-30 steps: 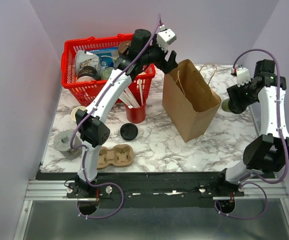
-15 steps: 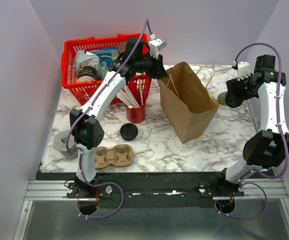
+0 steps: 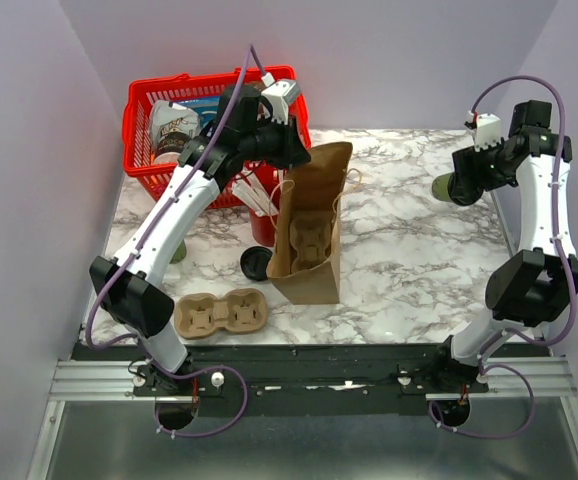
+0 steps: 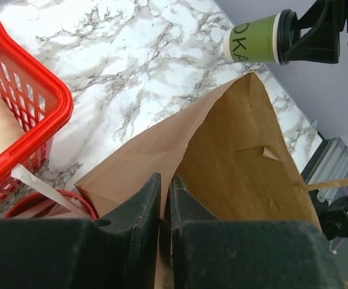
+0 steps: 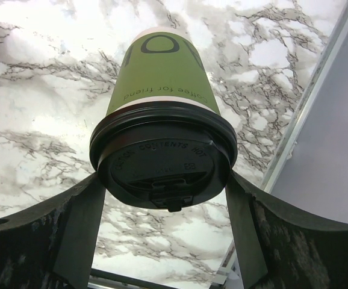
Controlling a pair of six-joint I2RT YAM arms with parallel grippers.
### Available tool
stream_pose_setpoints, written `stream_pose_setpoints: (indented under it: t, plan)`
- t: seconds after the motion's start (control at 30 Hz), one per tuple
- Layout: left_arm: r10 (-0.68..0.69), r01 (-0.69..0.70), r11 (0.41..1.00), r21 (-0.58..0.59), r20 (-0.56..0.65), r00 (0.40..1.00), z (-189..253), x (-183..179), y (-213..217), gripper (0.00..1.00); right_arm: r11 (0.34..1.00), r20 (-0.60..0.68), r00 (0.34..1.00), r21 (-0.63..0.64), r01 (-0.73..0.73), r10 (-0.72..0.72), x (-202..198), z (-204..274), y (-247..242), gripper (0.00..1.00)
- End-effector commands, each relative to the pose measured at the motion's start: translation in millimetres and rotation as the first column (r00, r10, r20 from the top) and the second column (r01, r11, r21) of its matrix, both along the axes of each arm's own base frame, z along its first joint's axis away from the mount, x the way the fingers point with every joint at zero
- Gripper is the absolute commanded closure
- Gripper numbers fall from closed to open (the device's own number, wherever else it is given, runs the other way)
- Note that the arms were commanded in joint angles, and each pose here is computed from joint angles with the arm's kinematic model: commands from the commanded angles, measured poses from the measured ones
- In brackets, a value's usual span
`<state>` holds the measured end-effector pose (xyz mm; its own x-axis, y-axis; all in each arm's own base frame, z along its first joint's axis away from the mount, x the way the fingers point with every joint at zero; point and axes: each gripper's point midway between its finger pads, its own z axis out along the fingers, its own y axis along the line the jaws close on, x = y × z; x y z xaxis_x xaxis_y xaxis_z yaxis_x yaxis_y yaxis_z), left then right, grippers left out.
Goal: Pack the takeout coffee
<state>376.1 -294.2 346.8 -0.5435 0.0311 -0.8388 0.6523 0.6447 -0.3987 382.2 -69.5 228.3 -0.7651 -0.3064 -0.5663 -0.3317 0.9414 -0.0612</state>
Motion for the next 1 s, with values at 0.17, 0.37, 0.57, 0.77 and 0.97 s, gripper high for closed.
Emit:
stream_pose_setpoints:
  t: [0.17,0.37,0.57,0.77,0.97]
  plan:
    - [-0.118,0.116,0.992,-0.048,-0.042,0.992,-18.7,-5.8,-19.8,0.50,0.999,0.016,1.000,0.039,-0.002,0.001,5.7,5.9,4.2,1.00]
    - [-0.016,0.020,0.999,-0.036,0.108,0.994,35.4,21.6,-14.3,0.01,0.999,0.025,1.000,0.032,-0.003,0.002,0.0,10.5,5.0,0.99]
    - [-0.046,0.046,0.999,-0.002,0.129,0.991,53.4,-15.7,18.3,0.01,1.000,0.038,0.999,0.023,-0.014,0.013,-2.1,17.0,5.4,0.99]
    - [-0.273,0.236,0.953,0.189,0.203,0.940,16.4,-52.7,37.9,0.01,0.998,0.039,0.999,0.048,-0.033,0.031,-1.7,18.6,10.7,0.99]
    - [-0.631,0.434,0.775,0.459,0.541,0.556,47.1,-55.1,21.6,0.03,0.991,0.037,0.996,0.105,-0.081,0.078,-4.5,19.5,23.7,0.99]
